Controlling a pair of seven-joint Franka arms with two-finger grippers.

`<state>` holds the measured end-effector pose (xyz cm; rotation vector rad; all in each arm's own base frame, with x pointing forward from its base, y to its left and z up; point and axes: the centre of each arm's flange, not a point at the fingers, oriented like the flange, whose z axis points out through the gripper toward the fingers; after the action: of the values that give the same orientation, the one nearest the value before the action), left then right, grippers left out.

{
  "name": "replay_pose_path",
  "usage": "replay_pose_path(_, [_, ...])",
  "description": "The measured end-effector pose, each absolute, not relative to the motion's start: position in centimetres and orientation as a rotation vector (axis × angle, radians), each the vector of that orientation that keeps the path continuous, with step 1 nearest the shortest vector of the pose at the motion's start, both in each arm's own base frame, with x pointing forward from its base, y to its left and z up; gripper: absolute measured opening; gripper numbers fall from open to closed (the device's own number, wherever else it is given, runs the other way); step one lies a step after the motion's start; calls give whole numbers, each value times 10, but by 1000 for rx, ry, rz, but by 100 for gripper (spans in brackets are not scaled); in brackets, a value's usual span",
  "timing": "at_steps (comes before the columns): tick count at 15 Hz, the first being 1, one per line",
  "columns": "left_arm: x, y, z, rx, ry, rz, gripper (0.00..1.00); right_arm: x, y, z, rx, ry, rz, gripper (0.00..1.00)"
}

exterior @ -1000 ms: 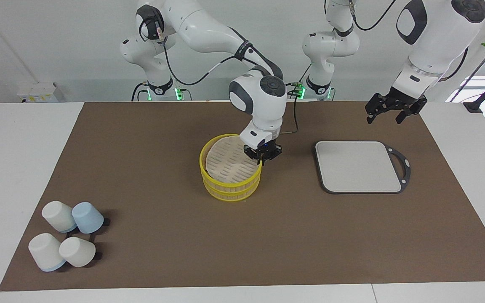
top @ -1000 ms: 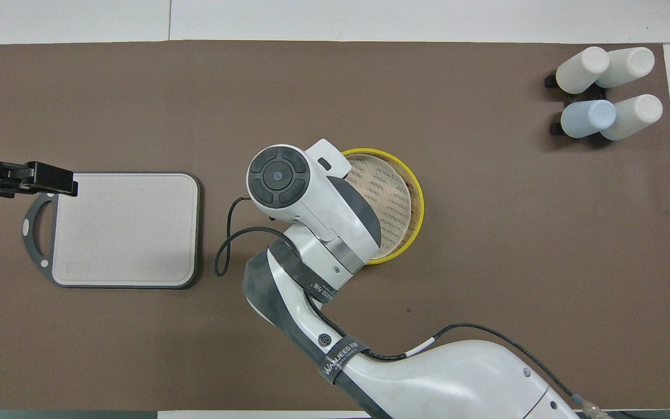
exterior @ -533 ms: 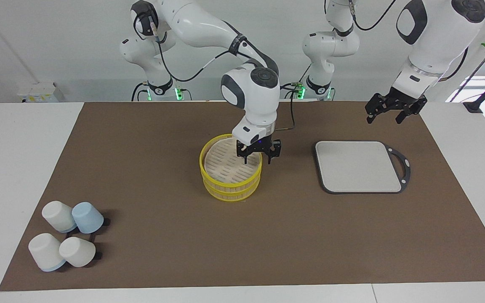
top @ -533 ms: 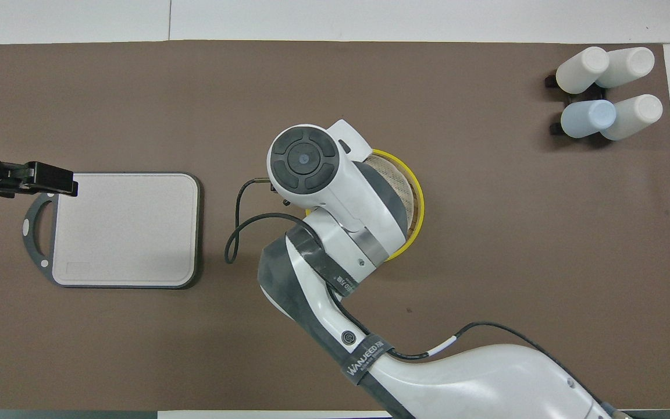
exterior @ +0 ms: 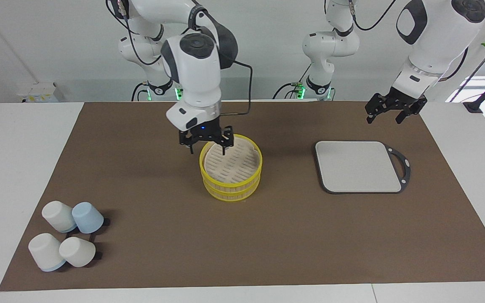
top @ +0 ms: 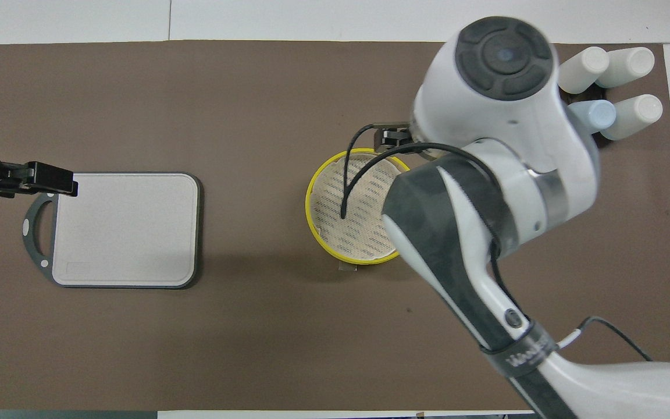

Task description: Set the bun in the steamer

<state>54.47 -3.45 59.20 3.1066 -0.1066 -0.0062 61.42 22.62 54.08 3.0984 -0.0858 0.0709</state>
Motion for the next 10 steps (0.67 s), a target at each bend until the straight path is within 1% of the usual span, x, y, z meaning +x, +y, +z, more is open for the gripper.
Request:
replay_pose_path(3, [545,-35,592,3107,-107,-7,100,631,104,555,3124,-77,-16,100])
replay_pose_path(5, [545,-35,592,3107,-109,-8,100,629,48,564,3154,-59,-59,100])
replay_pose_path(7, [544,-36,592,3107,-110,-8,100,620,29,575,3158,-69,-87,100])
replay_pose_path(10, [544,-36,591,3107,-110,-16,100,603,30,597,3160,-60,-89,100])
